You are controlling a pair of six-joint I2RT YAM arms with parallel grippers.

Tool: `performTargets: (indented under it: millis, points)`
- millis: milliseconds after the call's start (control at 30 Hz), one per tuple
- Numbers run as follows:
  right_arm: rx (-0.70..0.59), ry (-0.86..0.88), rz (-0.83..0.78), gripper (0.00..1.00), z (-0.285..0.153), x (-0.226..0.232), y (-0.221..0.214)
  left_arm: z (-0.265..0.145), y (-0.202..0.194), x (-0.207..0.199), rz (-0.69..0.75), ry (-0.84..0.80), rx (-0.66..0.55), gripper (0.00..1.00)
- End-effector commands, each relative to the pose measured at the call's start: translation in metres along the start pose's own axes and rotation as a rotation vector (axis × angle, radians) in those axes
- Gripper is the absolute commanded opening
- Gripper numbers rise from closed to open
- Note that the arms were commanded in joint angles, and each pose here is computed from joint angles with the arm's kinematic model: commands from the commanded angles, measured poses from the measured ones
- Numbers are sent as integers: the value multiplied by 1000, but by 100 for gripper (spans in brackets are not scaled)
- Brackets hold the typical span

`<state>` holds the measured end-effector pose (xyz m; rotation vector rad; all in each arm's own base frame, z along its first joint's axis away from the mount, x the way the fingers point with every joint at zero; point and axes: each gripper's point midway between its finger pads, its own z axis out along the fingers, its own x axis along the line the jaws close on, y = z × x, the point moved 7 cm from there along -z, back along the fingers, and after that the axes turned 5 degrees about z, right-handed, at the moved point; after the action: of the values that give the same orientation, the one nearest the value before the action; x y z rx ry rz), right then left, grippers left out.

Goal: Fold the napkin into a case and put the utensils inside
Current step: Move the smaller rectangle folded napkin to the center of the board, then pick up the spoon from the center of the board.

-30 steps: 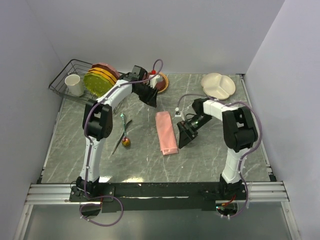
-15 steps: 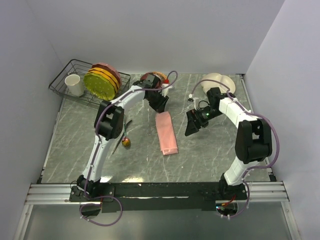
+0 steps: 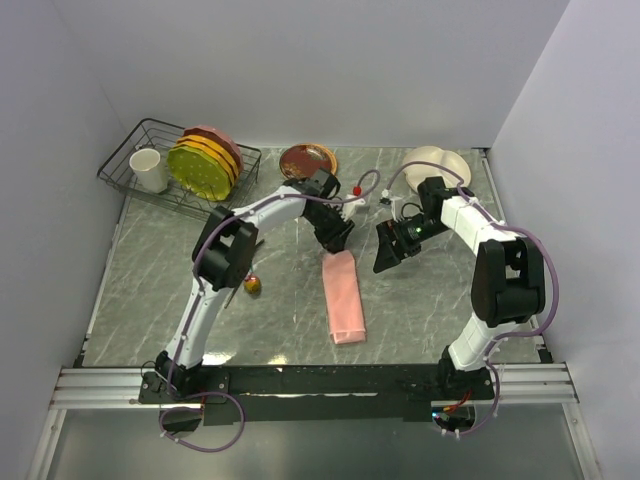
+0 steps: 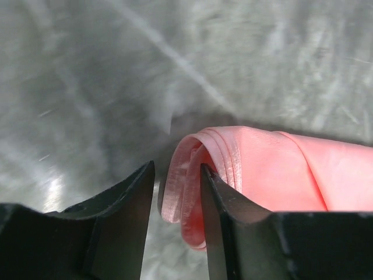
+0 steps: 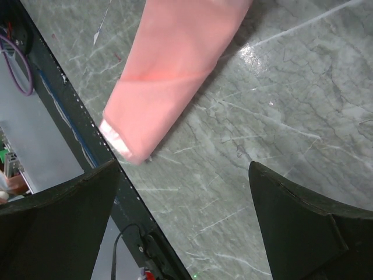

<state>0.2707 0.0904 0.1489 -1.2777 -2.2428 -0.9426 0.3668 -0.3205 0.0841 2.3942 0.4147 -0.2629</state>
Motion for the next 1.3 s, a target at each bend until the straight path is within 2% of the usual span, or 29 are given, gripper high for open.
performTargets:
  millis: [0,167,267,367,433,467,500,567,600,667,767,833,900,1067,1167,1267]
  points:
    - [-18,-4,-11,100,-5,2,0,6,14,-31,62,-88,-7,45]
    - [-13,-9,-21,100,-13,2,-10,16,28,-31,30,-77,-18,47]
    - [-33,-18,-48,100,-19,8,-13,-15,43,-21,-38,-42,-112,47]
    - [-111,-71,-110,100,-34,15,-2,-90,63,-4,-66,90,-295,54]
    - [-209,-146,-195,100,-53,23,17,-148,76,-10,-61,212,-417,56]
    - [-243,-203,-220,100,-61,23,24,-176,69,-1,-95,278,-452,58]
    - [-332,-258,-281,100,-75,31,38,-204,65,-10,-119,335,-476,58]
    - [-426,-347,-347,100,-94,40,51,-243,44,-4,-189,427,-484,59]
    - [-526,-397,-414,100,-111,53,60,-263,34,-13,-207,476,-480,59]
    - [-601,-438,-459,100,-121,61,62,-288,5,-11,-268,532,-462,59]
    - [-732,-510,-432,100,-136,72,63,-311,-40,-16,-339,591,-461,60]
    - [-729,-518,-425,100,-139,75,59,-309,-61,-20,-415,580,-436,60]
    - [-671,-495,-398,100,-135,75,53,-296,-88,-24,-486,564,-341,59]
    - [-563,-451,-267,100,-125,66,51,-258,-139,-28,-489,589,-226,54]
    - [-520,-456,-219,100,-119,58,49,-242,-153,-16,-555,590,-174,48]
    - [-503,-465,-176,100,-116,53,47,-231,-153,-7,-648,572,-184,45]
